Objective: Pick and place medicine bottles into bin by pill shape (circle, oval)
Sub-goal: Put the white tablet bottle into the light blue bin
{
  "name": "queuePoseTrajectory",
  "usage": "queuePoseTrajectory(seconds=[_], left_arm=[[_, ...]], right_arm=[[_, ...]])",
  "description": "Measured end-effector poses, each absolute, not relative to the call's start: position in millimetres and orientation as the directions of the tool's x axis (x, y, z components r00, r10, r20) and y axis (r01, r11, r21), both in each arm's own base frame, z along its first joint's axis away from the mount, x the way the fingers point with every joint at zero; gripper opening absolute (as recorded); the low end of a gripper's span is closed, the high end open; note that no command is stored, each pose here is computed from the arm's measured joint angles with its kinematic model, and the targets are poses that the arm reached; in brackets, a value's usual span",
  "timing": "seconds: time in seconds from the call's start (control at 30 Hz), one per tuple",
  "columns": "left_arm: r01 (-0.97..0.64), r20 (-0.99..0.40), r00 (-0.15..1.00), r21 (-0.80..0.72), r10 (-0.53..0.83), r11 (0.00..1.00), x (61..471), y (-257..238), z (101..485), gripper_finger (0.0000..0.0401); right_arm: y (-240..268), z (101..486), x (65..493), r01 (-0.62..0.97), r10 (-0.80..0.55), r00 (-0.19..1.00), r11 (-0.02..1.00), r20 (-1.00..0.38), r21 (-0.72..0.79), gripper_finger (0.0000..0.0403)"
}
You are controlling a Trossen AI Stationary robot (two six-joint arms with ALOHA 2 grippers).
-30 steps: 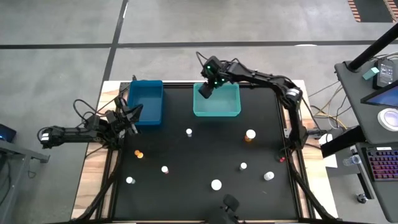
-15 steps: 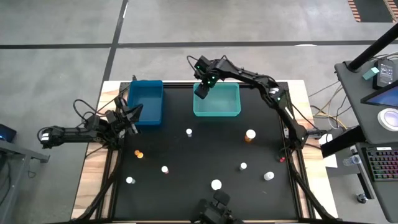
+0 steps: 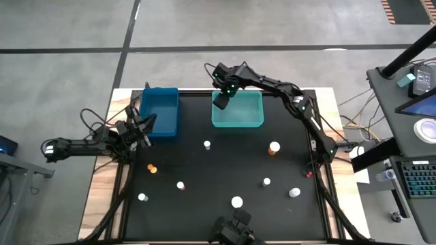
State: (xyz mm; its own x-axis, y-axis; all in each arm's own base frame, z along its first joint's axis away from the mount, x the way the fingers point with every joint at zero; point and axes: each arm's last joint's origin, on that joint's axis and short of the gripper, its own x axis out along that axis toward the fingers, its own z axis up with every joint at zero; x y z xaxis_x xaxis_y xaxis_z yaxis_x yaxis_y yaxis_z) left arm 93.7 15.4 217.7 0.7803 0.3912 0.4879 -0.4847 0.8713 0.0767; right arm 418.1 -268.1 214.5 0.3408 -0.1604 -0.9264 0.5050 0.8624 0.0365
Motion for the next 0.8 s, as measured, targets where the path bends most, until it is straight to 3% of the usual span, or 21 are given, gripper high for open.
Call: queuePoseTrajectory(seconds=[0.8], left_arm=[[-0.485,0.488,0.781,0.077,0.391,0.871,93.7,15.4,217.6,0.0001]], right_arm=[[-265.6,218.7,417.3,0.507,-0.160,0.342,0.861,-0.926,0.039,0.0187]])
